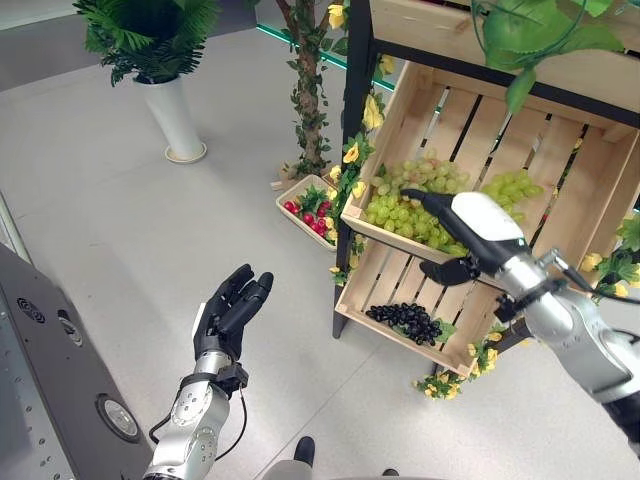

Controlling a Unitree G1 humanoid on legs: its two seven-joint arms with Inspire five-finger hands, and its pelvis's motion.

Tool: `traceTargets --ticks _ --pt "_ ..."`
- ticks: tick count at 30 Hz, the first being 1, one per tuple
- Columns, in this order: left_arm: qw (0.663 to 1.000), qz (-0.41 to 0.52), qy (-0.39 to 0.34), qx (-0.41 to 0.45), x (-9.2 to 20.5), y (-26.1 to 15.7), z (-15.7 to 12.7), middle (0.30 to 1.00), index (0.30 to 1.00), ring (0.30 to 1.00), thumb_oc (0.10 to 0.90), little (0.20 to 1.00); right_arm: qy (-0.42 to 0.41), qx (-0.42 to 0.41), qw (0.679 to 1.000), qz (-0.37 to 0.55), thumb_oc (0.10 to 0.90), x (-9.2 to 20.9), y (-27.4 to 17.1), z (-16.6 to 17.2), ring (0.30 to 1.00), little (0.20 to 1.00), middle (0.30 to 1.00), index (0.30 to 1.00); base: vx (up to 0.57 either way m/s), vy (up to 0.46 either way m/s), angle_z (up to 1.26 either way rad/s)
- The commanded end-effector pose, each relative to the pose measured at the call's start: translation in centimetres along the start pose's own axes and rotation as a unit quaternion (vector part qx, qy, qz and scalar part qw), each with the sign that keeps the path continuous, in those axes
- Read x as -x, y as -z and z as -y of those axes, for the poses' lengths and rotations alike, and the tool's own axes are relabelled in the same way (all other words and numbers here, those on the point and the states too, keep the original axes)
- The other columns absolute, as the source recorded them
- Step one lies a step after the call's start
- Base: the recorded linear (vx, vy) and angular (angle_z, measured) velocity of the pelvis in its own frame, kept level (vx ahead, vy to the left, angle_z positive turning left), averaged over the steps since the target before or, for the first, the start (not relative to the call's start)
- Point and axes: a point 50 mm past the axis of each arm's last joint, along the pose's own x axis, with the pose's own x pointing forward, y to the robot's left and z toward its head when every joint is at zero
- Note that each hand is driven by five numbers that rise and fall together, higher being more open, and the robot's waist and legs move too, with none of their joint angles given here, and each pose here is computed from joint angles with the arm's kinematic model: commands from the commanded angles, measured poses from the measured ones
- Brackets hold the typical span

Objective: Pick up the fruits from the basket on one side to the basket on the other side

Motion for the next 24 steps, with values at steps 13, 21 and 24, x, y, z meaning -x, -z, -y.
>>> traceTargets --ticks 13,21,24 --pt "0.990 0.133 0.054 0.019 -0.6 -4.4 2.7 0.900 0.900 0.900 0.800 0.900 0.231 -0.070 0.951 0.194 0.800 1.4 -5.0 2.9 0.900 0.900 0.900 0.900 0.00 -0.042 -0.01" --pt "0.982 0.155 -0.021 -0.107 -0.9 -5.0 1.4 0.900 0.900 0.900 0.800 0.900 0.063 -0.412 0.872 0.257 0.800 0.6 -6.5 -0.3 0.900 0.900 0.900 0.900 0.00 -0.096 0.03" --pt "0.982 0.139 -0.052 -0.119 -0.9 -4.3 0.6 0.900 0.900 0.900 0.800 0.900 0.005 -0.476 0.846 0.240 0.800 0.0 -6.8 -3.1 0.900 0.900 0.900 0.900 -0.02 -0.173 -0.01"
